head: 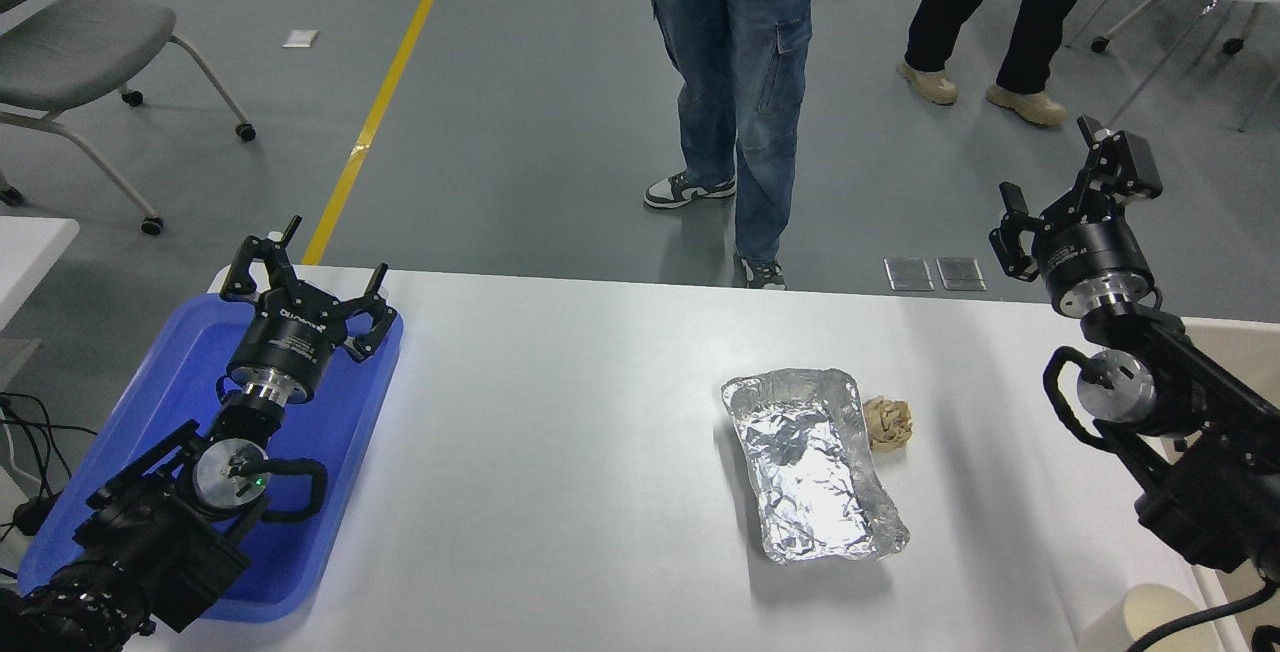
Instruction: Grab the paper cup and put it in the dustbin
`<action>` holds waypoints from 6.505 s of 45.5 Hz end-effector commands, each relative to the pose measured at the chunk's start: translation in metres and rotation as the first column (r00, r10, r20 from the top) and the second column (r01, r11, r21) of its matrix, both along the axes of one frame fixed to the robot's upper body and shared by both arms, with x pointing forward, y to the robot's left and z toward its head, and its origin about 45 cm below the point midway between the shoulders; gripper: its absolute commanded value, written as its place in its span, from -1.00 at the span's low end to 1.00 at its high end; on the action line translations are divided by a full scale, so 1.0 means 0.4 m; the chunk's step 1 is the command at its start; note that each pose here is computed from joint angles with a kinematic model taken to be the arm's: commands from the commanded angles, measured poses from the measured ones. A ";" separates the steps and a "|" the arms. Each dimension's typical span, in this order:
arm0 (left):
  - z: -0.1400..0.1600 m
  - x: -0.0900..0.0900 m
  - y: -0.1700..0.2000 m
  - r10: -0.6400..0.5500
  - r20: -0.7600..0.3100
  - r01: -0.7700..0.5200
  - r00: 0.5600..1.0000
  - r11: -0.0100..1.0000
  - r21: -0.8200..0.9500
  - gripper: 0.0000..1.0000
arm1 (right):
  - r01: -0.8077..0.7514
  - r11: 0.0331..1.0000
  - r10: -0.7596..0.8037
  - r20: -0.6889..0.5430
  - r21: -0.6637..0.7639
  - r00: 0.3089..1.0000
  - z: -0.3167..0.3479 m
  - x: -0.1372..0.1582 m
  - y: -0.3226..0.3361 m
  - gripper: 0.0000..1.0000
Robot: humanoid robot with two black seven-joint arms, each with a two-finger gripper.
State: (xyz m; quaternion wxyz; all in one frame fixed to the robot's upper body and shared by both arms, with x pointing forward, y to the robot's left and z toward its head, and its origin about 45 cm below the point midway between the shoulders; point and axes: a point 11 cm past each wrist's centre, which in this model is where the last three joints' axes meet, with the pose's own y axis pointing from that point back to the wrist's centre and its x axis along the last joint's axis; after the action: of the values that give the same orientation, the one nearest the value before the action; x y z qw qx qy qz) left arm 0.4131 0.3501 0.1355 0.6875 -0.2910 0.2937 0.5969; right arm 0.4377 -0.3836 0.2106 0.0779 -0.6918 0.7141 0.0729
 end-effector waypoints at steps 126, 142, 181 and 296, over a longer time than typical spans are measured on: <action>0.000 0.000 0.000 0.000 -0.001 0.000 1.000 1.000 0.002 1.00 | -0.949 -0.316 -0.015 -1.000 0.016 -0.012 0.043 -0.532 -0.277 1.00; 0.000 0.000 0.000 0.000 -0.001 0.000 1.000 1.000 0.000 1.00 | -0.964 -0.266 -0.008 -1.000 -0.014 0.017 -0.094 -0.561 -0.330 0.98; 0.000 0.000 0.000 0.000 -0.001 0.000 1.000 1.000 0.000 1.00 | -0.964 -0.248 0.028 -0.996 -0.090 0.086 -0.203 -0.618 -0.337 0.82; 0.000 0.000 0.000 0.000 -0.001 0.000 1.000 1.000 0.000 1.00 | -0.817 -0.061 0.059 -0.819 -0.574 0.571 0.483 -0.223 -0.349 -1.00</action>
State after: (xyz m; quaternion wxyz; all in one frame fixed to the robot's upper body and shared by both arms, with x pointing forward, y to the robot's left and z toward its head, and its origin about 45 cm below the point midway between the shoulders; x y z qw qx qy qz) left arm 0.4131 0.3501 0.1356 0.6878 -0.2911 0.2937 0.5967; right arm 0.3380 -0.4930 0.3779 -0.6245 -0.7328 0.1997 -0.1818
